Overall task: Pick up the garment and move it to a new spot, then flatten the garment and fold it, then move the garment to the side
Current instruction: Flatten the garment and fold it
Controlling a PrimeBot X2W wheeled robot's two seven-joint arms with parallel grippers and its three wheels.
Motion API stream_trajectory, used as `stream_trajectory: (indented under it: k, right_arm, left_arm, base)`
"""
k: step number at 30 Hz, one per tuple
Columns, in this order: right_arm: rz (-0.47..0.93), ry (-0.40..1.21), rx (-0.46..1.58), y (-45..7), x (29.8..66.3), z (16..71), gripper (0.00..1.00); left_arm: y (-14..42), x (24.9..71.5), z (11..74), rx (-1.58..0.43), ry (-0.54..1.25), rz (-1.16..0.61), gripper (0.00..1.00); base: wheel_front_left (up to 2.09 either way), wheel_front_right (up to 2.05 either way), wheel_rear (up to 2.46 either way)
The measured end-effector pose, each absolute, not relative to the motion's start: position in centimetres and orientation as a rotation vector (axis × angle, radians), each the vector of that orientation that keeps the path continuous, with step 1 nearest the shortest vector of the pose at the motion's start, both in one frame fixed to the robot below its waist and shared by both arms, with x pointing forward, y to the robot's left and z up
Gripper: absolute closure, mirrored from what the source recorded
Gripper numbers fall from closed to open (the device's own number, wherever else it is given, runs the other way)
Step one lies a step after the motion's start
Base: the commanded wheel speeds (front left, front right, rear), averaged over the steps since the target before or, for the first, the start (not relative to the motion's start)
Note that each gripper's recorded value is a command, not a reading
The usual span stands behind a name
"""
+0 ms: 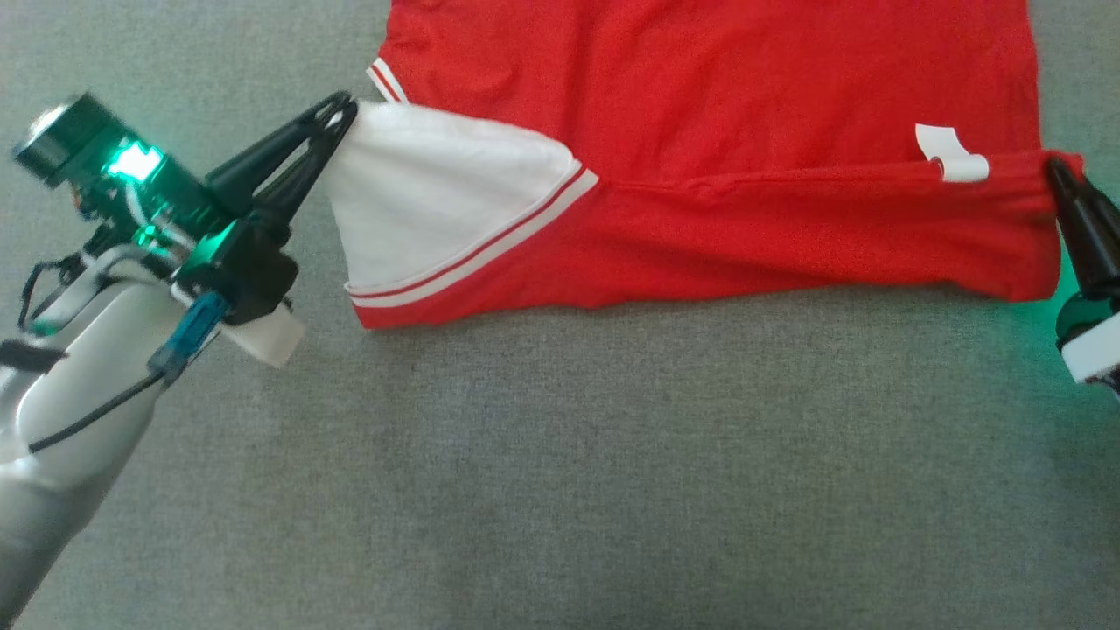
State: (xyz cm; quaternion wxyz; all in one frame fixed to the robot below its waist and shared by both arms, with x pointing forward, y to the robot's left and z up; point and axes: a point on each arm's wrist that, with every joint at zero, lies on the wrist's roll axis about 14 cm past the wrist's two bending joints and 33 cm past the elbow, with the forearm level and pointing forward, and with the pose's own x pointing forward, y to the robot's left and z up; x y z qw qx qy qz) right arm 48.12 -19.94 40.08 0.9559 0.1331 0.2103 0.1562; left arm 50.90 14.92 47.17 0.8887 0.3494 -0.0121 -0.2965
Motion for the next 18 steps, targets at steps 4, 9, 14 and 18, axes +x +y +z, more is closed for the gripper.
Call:
stream_trajectory:
  k: [4, 9, 14, 18]
  right_arm:
    - [0.318, 0.428, 0.266, -19.8, 48.8, 39.7, 0.96]
    - [0.311, 0.428, 0.252, -19.9, 49.1, 39.2, 0.00]
    - [0.292, 0.400, 0.256, -20.4, 49.0, 39.7, 0.00]
    - [0.266, 0.366, 0.261, -21.2, 48.4, 40.5, 0.00]
  left_arm:
    - [14.0, 51.7, 46.9, 0.712, -0.034, -0.618, 0.00]
    - [13.5, 52.1, 46.3, 0.683, -0.030, -0.602, 0.00]
    - [15.1, 51.7, 46.7, 0.525, -0.016, -0.445, 0.00]
    - [14.9, 47.9, 44.3, 0.332, 0.079, -0.379, 0.00]
  base:
    - [0.00, 0.00, 0.00]
    - [0.00, 0.00, 0.00]
    - [0.00, 0.00, 0.00]
    - [0.00, 0.00, 0.00]
